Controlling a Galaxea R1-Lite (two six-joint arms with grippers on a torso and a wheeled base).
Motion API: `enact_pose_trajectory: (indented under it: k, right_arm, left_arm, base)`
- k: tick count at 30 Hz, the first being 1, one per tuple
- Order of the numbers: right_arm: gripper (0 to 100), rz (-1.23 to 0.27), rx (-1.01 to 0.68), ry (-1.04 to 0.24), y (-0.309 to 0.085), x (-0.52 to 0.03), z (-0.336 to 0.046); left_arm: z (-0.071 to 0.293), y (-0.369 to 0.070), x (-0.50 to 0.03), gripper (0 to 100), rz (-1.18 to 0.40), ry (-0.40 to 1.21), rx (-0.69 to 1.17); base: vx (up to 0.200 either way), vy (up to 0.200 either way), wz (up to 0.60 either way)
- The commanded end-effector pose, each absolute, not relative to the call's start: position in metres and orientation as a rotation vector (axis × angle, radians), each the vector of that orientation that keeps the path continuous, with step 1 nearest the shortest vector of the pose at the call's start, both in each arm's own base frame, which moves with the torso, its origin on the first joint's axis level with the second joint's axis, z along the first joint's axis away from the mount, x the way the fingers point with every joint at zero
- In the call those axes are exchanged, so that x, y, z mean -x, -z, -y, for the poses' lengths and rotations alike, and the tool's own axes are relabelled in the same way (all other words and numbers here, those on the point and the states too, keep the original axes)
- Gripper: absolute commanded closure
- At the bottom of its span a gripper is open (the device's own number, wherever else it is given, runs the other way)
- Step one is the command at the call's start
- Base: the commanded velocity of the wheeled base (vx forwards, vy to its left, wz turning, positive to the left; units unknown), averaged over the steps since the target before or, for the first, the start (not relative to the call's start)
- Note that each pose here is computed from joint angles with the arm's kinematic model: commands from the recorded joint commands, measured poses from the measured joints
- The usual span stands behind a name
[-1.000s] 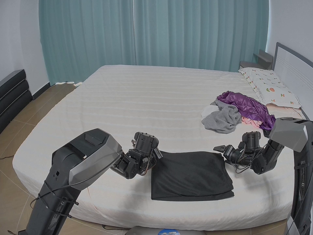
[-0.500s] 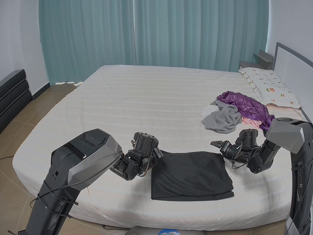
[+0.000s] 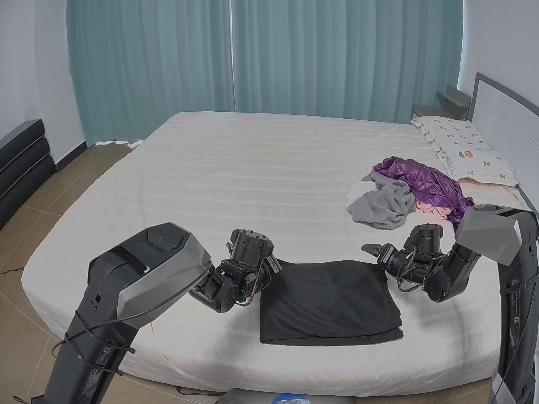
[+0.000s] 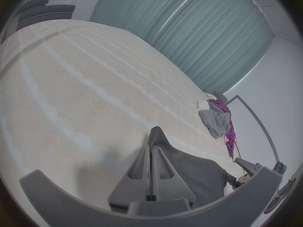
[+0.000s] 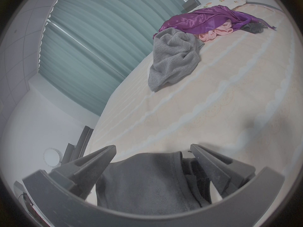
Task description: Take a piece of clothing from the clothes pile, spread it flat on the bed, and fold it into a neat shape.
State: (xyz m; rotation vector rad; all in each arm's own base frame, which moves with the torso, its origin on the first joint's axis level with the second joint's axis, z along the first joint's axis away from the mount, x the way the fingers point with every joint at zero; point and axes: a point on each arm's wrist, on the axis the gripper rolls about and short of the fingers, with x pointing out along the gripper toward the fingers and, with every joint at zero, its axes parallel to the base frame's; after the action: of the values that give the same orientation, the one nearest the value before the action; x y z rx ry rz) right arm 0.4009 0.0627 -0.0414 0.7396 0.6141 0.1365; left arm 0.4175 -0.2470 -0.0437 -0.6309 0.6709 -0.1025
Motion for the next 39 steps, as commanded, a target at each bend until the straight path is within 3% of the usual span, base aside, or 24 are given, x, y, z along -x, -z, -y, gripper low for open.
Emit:
enact_pose_trajectory:
  k: [1,3,4,35,36,37,39]
  right_arm:
    - [0,-0.638,-0.725,-0.138,0.049,-0.398,-0.066]
    - [0,-0.646,-0.714,-0.138,0.054,-0.398,-0.066]
    - [100,-0.645,-0.711,-0.139,0.055,-0.399,-0.066]
    - [100,-0.624,-0.713,-0.056,0.057,-0.403,-0.046]
    - [100,-0.624,-0.713,-0.056,0.057,-0.403,-0.046]
    - [0,-0.621,-0.714,-0.061,0.056,-0.402,-0.047]
    - [0,-0.615,-0.726,-0.063,0.053,-0.401,-0.046]
  left_arm:
    - [0.247,0.043,-0.418,100,-0.669,0.103,0.632]
    - [0.247,0.042,-0.418,100,-0.669,0.103,0.632]
    - [0.247,0.043,-0.417,100,-0.67,0.103,0.632]
    - [0.246,0.045,-0.417,100,-0.68,0.101,0.623]
    - [0.246,0.045,-0.417,0,-0.68,0.101,0.623]
    - [0.246,0.045,-0.417,0,-0.68,0.101,0.623]
    - [0.246,0.045,-0.416,0,-0.68,0.101,0.623]
  base:
    - [0.0,0.0,0.0]
    - [0.0,0.0,0.0]
    - [0.0,0.0,0.0]
    - [0.0,0.0,0.0]
    - [0.0,0.0,0.0]
    - [0.0,0.0,0.0]
    - [0.0,0.0,0.0]
